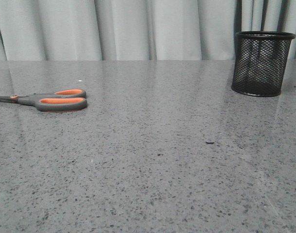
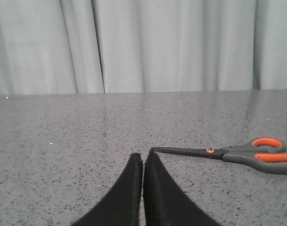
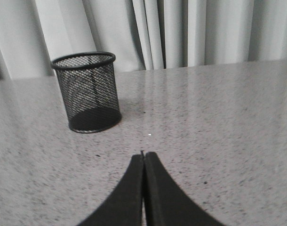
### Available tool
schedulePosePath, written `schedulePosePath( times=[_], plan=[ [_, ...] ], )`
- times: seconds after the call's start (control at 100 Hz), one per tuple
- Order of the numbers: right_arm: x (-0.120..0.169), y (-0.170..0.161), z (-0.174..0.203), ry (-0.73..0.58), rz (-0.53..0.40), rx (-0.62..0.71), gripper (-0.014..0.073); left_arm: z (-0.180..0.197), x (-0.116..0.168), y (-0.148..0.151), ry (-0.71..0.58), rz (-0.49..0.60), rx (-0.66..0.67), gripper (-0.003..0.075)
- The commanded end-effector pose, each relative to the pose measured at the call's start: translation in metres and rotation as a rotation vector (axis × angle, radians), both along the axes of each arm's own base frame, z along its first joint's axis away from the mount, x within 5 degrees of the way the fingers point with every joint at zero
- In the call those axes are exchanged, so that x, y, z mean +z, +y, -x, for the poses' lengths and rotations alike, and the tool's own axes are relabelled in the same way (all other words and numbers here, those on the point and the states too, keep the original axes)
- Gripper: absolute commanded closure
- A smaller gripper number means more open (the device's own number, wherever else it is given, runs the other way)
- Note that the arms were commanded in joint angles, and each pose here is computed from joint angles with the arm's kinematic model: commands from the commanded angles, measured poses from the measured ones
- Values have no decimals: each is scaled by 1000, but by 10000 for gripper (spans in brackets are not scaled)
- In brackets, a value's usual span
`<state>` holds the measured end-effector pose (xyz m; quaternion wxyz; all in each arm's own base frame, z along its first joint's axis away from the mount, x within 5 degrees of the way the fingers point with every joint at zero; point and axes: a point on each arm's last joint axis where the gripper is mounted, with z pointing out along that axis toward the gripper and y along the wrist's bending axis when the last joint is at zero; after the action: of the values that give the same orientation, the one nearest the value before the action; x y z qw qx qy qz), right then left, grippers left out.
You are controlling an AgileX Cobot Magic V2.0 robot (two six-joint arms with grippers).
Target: Put scissors into bucket
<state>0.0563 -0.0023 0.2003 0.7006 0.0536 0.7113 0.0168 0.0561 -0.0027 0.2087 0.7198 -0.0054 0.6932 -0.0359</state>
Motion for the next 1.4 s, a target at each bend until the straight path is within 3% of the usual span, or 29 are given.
schedulePosePath(
  times=[0.0,0.26,0.31,0.44,0.57,0.68,0.82,0.94,1.14,1.28,1.39],
  plan=[
    [2,-1,1,-101,-94,-9,664,2,3,2,-86,132,11,741],
    [8,-4,2,-185,-342,-26,664,2,4,3,-71,605,-16,741],
    [10,-5,2,-200,-395,-28,664,2,6,3,-74,646,-20,741],
    [23,-2,4,-200,-400,0,664,5,18,1,-81,656,-55,741],
    [45,4,6,-136,-339,54,662,13,49,-4,-112,632,-118,741],
    [70,7,3,-60,-263,77,660,17,83,-9,-100,499,-156,741],
    [103,9,-13,114,-180,102,660,7,123,-14,55,243,-167,741],
    [130,12,-33,263,-129,144,660,-13,148,-16,233,111,-168,741],
    [155,18,-66,527,-76,215,660,-48,167,-21,458,47,-213,741],
    [166,20,-79,552,-51,246,656,-62,168,-23,537,51,-228,740],
    [173,20,-84,541,-56,249,543,-71,165,-26,557,63,-254,738]
  ],
)
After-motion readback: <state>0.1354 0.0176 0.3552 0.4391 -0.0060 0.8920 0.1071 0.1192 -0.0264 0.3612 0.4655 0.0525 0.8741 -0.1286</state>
